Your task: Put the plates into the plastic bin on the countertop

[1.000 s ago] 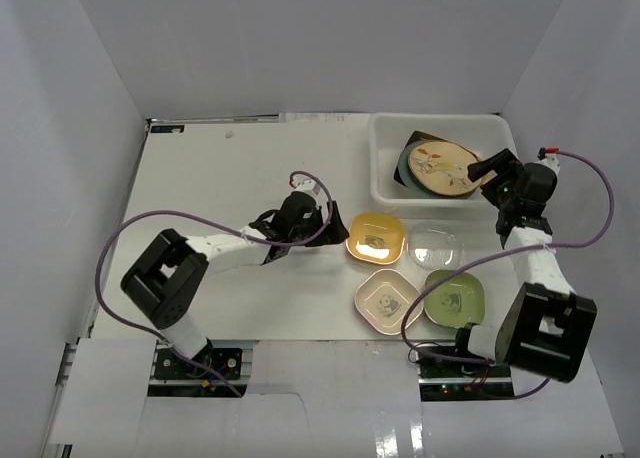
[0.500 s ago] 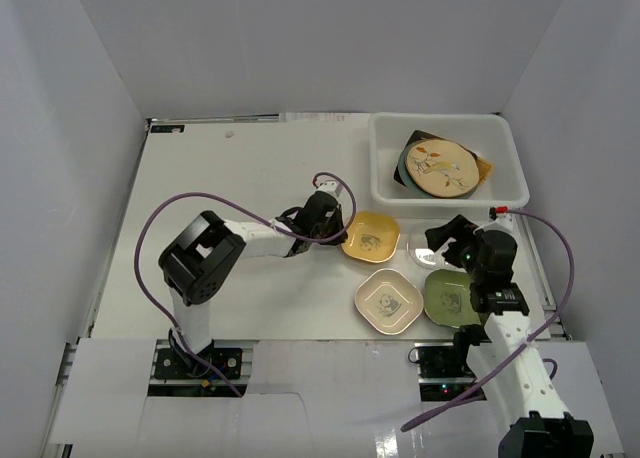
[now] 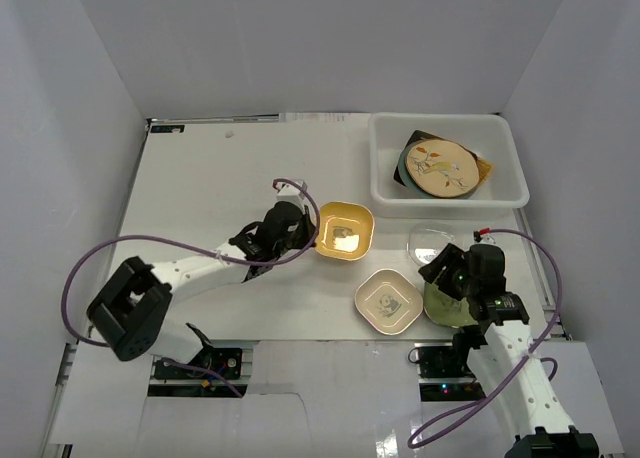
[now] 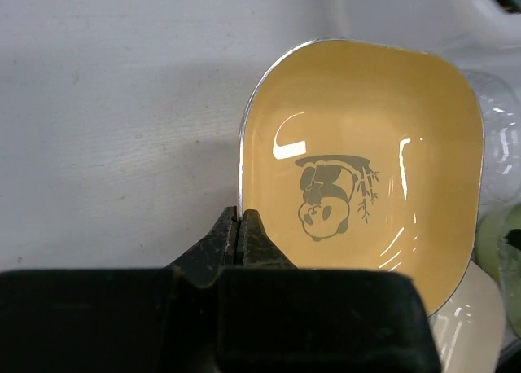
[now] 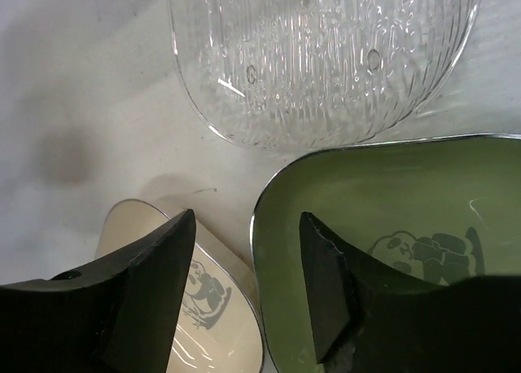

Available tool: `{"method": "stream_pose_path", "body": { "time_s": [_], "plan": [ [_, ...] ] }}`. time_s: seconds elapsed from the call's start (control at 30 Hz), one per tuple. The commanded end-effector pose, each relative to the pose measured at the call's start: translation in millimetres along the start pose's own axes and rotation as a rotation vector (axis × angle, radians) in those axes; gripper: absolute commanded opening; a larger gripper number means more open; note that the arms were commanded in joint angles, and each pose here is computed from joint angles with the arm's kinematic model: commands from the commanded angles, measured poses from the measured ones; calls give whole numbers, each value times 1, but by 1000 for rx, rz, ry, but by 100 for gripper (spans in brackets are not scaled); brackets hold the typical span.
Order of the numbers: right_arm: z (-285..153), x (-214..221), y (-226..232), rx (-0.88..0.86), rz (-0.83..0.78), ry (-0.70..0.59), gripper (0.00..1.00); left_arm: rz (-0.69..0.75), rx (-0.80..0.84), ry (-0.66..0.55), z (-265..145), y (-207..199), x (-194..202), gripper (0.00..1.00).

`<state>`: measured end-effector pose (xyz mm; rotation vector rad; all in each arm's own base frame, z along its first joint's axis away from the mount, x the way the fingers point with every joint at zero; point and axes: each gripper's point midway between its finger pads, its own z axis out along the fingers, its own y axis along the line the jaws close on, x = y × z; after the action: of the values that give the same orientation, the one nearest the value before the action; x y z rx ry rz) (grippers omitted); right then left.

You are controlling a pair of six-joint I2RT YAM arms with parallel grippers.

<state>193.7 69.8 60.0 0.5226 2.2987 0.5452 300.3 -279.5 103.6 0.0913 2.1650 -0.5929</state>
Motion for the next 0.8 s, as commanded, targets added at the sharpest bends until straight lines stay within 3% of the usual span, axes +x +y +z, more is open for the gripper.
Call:
{"method": "stream_pose_path", "body": {
  "time_s": [0.0,0.37,0.53,0.77],
  "plan": [
    [1,10,2,9,20,54,58,-35,46,-105,-31,-8,-30,0],
    [17,64,20,-12,9,214,28,-41,53,-222,-76,-3,-59,0],
    [18,71,61,-41,-176,228,11,-43,25,-250,-82,4,-64,0],
    [20,79,107,-63,-394,233,8,-51,5,-311,-96,6,-82,0]
  ]
}}
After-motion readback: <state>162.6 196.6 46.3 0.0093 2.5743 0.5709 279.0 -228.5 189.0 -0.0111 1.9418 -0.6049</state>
